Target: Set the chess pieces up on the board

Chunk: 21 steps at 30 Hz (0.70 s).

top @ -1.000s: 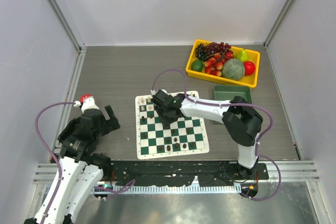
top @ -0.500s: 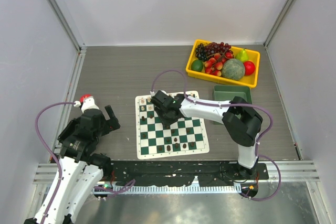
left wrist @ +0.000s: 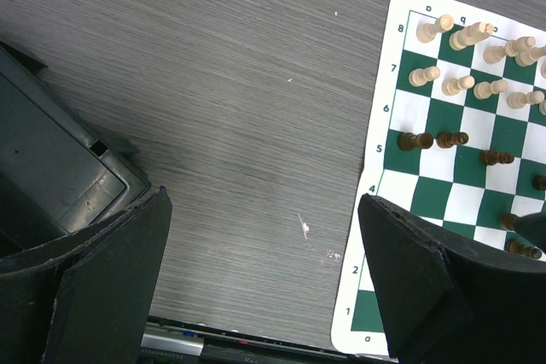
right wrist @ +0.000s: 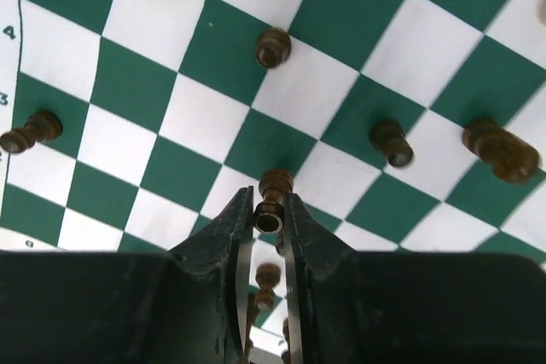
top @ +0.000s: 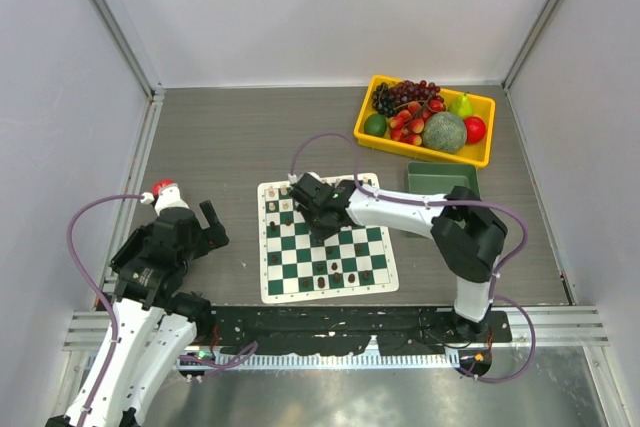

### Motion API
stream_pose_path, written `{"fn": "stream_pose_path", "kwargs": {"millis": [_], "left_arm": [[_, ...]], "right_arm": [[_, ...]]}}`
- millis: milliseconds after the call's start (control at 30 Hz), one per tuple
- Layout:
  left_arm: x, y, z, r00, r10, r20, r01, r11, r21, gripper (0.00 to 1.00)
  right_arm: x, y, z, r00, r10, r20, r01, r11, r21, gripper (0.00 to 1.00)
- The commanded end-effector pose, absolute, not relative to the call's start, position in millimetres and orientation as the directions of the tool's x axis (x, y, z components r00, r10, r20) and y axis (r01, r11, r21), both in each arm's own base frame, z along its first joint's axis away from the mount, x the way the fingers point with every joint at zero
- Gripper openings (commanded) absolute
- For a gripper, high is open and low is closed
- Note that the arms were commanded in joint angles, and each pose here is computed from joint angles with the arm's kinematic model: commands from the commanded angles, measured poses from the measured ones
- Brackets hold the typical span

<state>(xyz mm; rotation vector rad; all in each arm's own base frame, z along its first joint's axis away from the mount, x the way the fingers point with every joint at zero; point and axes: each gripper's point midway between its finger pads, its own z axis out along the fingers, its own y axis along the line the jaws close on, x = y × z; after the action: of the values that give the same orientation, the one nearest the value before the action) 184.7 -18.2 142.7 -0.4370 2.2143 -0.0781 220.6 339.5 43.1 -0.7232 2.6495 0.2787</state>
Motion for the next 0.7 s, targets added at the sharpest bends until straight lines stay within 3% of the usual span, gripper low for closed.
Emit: {"fn": "stream_pose_path", "kwargs": {"millis": [0, 133, 233, 433, 667], "left_arm": [[192.3, -18.2, 151.1, -0.539, -0.343, -0.769, -0.280, 0.934, -0.220, 0.99], [192.2, -17.3, 151.8, -0.536, -0.345, -0.771, -0.284, 0.933, -0.221, 0.99], [191.5, -17.1, 151.7, -0.538, -0.342, -0.770, -0.283, 0.934, -0.217, 0.99], [191.7, -18.0, 150.9, -0.540, -0.346, -0.767, -0.282, 0.933, -0.222, 0.99], [191.6, -17.4, 149.7, -0.546, -0.341, -0.765, -0.284, 0.935, -0.214, 0.99]], "right_arm": [[230.4, 331.1, 104.5, -0.744, -0.350, -0.569, -0.488, 0.867, 0.104, 0.18], [223.8, 294.0, 142.2, -0.719, -0.218, -0.660, -0.398, 0.908, 0.133, 0.18], [212.1, 261.7, 139.9, -0.729, -0.163, -0.665, -0.333, 0.933, 0.137, 0.18], [167.5, 211.4, 89.4, -0.826, -0.124, -0.551, -0.246, 0.957, 0.154, 0.19], [147.5, 205.3, 65.5, -0.866, -0.103, -0.490, -0.226, 0.953, 0.200, 0.19]]}}
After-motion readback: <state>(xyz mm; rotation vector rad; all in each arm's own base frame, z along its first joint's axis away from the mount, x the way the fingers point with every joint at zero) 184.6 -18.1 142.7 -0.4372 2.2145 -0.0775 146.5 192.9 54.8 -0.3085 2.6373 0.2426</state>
